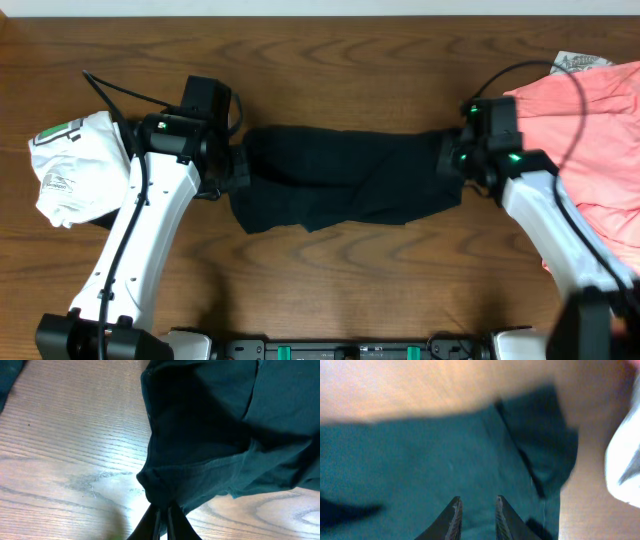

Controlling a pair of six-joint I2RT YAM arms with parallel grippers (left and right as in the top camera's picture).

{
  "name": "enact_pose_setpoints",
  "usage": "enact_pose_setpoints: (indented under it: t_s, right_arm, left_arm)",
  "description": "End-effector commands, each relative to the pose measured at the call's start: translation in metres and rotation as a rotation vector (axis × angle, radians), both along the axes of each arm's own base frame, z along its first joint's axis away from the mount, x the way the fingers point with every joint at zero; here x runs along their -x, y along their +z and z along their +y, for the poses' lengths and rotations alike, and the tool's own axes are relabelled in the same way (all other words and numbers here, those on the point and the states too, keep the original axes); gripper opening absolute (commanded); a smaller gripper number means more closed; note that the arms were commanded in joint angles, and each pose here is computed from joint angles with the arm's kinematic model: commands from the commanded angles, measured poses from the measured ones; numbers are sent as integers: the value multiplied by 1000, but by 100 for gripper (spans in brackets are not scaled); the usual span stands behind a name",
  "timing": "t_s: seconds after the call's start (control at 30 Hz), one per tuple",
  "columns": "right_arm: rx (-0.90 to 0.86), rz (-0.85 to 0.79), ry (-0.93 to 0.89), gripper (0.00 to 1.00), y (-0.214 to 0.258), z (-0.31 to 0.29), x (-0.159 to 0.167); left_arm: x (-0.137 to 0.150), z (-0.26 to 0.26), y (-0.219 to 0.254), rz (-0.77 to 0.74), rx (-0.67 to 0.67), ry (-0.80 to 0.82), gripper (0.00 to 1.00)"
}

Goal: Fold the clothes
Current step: 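Adjust the right gripper's grip on the black garment's right end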

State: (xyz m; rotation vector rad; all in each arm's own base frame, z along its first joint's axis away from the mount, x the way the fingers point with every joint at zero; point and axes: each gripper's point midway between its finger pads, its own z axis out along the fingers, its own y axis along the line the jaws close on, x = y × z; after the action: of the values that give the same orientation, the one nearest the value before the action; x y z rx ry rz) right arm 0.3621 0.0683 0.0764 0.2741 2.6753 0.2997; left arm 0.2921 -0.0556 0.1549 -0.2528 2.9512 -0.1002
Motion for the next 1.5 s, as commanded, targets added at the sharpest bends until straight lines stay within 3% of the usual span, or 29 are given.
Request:
enact_pose_setpoints:
  t_s: [0.0, 0.4, 0.83, 1.07, 1.47]
  right_arm:
    - [12, 100, 2, 22, -24, -3, 11]
    - [102, 215, 47, 22, -37, -17, 43]
    - [69, 153, 17, 23, -55, -15, 36]
    - [53, 109, -7, 31, -52, -13, 26]
    - [5, 90, -7, 31, -49, -4, 21]
  left_arm:
    - [1, 5, -4, 14, -21, -8, 7]
    - [1, 5, -4, 14, -21, -8, 7]
    - [1, 5, -4, 14, -21, -8, 7]
    - [1, 5, -4, 14, -21, -8, 7]
    - [1, 5, -4, 14, -21, -8, 7]
